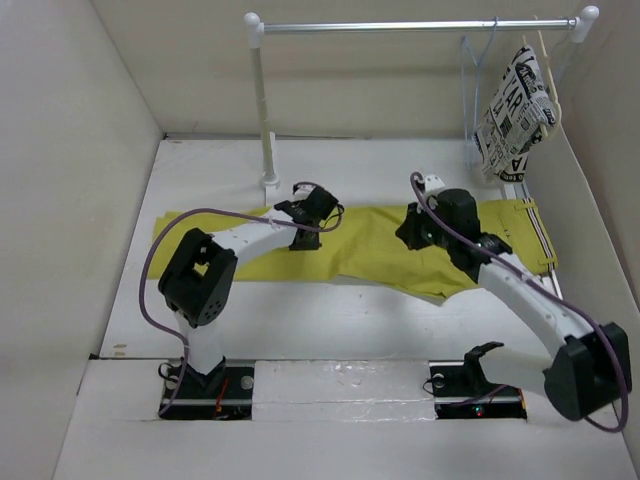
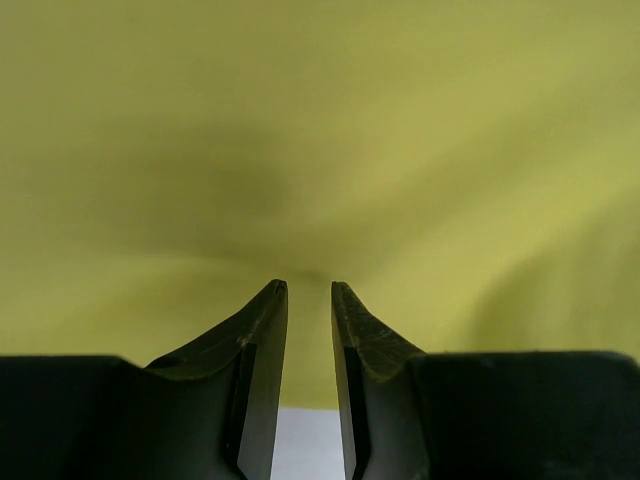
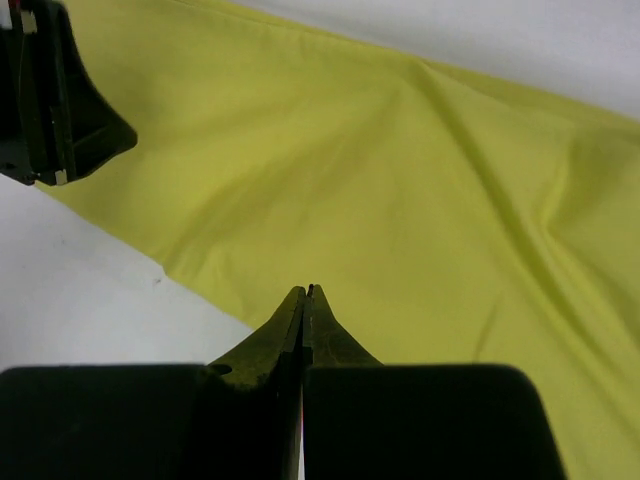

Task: Place the trousers on the hanger
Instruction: Fold the trousers at the center of the board.

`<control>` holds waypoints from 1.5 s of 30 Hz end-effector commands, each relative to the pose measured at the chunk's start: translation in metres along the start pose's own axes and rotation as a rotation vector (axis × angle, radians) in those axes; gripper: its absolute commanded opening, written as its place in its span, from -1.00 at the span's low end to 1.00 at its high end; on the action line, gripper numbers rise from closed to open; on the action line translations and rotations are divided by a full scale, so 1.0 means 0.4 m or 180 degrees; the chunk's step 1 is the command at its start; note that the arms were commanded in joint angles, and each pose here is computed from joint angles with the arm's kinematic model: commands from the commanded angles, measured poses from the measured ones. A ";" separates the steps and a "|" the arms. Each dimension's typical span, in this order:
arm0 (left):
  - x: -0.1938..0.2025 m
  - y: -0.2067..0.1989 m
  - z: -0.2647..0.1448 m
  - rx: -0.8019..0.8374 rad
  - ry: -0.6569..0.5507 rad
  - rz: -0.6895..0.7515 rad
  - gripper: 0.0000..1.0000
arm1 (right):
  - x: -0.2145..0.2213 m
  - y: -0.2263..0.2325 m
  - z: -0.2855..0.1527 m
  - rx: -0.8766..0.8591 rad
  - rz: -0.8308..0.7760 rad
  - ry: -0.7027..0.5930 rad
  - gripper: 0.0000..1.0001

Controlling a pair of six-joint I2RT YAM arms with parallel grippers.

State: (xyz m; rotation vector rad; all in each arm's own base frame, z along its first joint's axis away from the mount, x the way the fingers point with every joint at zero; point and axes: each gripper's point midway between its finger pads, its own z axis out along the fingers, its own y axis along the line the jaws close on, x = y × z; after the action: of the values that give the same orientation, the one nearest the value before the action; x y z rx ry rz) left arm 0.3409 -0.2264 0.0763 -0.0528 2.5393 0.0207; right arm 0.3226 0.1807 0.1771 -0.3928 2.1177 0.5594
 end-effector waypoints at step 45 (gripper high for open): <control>0.009 0.145 -0.136 0.0989 0.0000 -0.0466 -1.00 | 0.338 -0.957 -0.436 0.2347 0.3421 -0.1883 0.96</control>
State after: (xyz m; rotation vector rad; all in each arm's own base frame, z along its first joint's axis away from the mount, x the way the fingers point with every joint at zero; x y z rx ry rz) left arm 0.2926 -0.1473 0.0781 -0.1865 2.5965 -0.2842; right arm 0.2915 -0.2302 0.0407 1.3222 1.7269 0.3238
